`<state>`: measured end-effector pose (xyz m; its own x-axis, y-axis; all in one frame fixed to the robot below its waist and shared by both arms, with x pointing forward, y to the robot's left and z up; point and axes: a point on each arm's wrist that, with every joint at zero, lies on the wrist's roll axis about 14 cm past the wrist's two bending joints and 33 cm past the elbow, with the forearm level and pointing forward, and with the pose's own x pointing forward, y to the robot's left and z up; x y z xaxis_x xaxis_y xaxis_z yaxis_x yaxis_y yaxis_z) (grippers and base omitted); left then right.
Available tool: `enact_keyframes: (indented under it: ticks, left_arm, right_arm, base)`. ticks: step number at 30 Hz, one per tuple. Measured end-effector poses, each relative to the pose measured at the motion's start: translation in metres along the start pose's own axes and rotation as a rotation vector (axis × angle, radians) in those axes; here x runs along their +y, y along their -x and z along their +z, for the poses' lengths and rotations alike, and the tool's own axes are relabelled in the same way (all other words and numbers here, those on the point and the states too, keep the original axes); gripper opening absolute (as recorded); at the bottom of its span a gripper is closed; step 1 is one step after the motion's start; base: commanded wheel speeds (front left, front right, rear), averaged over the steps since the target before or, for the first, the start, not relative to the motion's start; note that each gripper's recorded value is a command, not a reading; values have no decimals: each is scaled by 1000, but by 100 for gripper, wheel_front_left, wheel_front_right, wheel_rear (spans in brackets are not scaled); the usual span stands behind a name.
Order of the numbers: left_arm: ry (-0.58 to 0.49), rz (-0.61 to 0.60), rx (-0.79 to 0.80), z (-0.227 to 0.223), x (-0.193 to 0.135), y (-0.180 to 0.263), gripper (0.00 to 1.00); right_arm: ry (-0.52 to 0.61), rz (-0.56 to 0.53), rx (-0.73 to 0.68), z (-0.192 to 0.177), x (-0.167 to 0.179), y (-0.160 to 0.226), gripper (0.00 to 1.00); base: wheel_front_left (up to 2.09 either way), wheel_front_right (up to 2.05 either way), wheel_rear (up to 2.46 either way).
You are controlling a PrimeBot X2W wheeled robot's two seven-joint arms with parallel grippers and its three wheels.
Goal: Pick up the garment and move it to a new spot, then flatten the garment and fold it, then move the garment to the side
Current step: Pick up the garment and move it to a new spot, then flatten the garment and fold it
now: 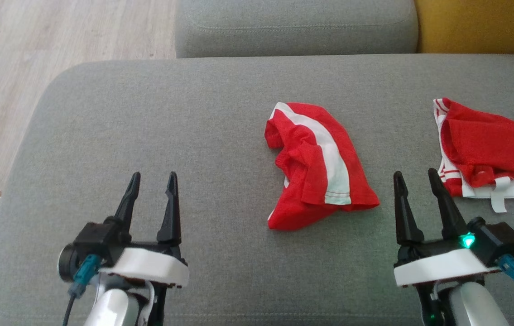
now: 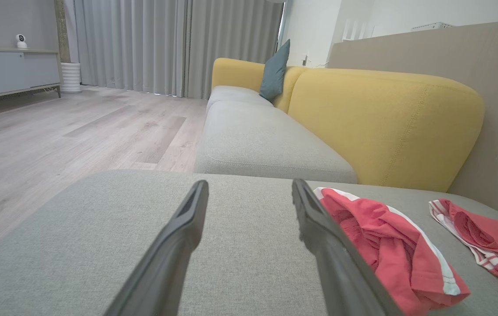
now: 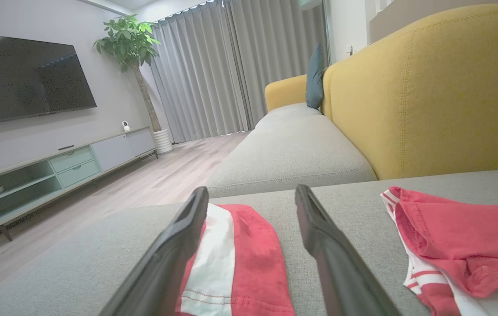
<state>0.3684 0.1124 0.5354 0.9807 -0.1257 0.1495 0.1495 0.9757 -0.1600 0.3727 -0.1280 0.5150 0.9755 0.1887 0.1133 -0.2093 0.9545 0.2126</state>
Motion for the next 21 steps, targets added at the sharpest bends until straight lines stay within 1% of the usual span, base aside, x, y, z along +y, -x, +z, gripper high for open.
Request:
enact_keyframes:
  ticks: [21]
  left_arm:
    - [-11,-10,-5,-1,1,1,100]
  right_arm:
    - [-7,-5,-3,1,-1,3,100]
  base:
    - [0,0,0]
